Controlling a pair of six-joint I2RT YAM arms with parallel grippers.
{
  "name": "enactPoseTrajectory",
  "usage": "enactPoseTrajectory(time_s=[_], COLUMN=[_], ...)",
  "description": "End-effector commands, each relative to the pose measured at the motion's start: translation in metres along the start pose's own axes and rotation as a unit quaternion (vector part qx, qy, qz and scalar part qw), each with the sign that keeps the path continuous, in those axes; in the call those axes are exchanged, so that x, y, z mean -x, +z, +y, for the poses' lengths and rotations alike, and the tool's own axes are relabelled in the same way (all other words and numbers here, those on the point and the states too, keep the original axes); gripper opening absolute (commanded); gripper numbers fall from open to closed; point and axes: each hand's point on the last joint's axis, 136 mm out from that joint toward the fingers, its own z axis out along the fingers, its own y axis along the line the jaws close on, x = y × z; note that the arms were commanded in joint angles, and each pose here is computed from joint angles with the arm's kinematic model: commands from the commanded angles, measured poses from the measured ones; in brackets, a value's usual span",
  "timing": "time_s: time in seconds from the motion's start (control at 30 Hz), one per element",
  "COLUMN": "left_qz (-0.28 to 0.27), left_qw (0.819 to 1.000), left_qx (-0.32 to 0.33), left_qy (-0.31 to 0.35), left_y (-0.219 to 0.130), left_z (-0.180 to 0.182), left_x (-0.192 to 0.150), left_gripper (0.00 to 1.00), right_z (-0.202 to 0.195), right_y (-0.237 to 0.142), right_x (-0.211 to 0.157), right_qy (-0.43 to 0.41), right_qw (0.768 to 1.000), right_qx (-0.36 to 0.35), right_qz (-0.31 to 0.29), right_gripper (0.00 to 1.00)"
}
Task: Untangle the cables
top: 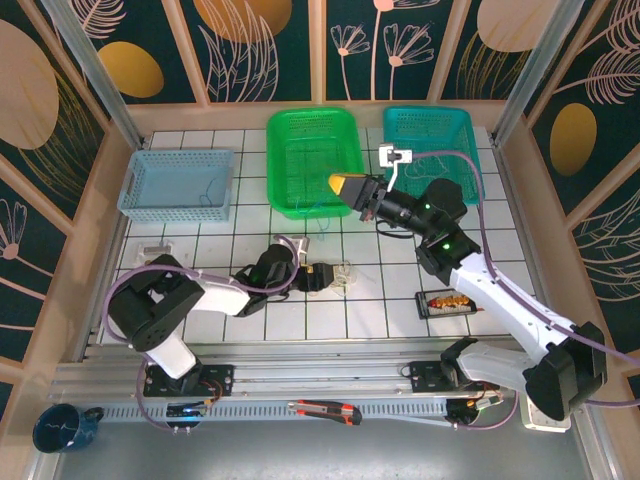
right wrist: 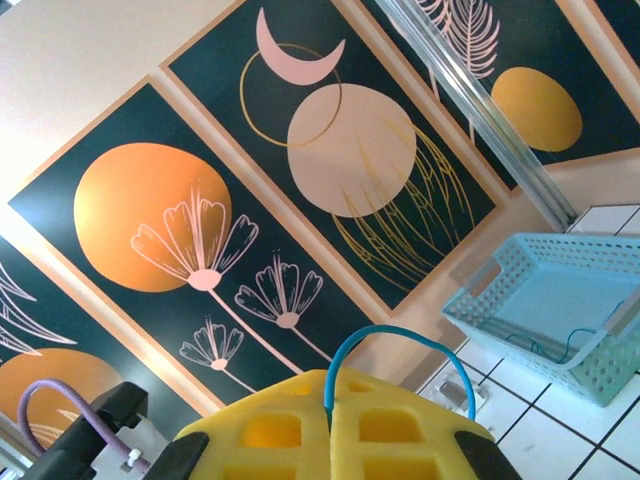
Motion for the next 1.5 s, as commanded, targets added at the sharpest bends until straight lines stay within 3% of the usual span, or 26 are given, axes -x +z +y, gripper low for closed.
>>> enactPoseTrajectory(time_s=[0.0, 0.23, 0.4, 0.6, 0.9, 1.1, 1.47], left_qz=[-0.017, -0.044, -0.069, -0.142, -0.232, -0.250, -0.252], left_qw=[1.000, 0.998, 0.997, 0.987, 0.950, 0.940, 0.935], left_qx=[0.014, 0.034, 0.011, -0.068, -0.207, -0.231, -0.250], left_qy=[0.005, 0.011, 0.013, 0.015, 0.020, 0.018, 0.007], left_y=[-0.014, -0.049, -0.076, -0.121, -0.184, -0.190, -0.184], left_z=[0.000, 0.001, -0.016, -0.074, -0.168, -0.188, -0.192], left_x=[0.010, 0.017, 0.029, 0.077, 0.148, 0.168, 0.171], left_gripper=[0.87, 0.91, 0.93, 0.96, 0.98, 0.96, 0.86], right_z=[0.012, 0.001, -0.006, -0.021, -0.034, -0.036, -0.040], right_y=[-0.005, -0.012, -0.012, -0.014, -0.015, -0.016, -0.016], right_x=[0.022, 0.027, 0.027, 0.025, 0.021, 0.020, 0.016], right_qy=[-0.018, -0.022, -0.023, -0.022, -0.015, -0.014, -0.008], right_qw=[0.999, 0.998, 0.998, 0.996, 0.994, 0.994, 0.994], right_qx=[0.010, -0.020, -0.035, -0.067, -0.086, -0.090, -0.090], right_qz=[-0.035, -0.052, -0.053, -0.060, -0.063, -0.065, -0.064], right_gripper=[0.00, 0.00, 0.00, 0.00, 0.00, 0.00, 0.00])
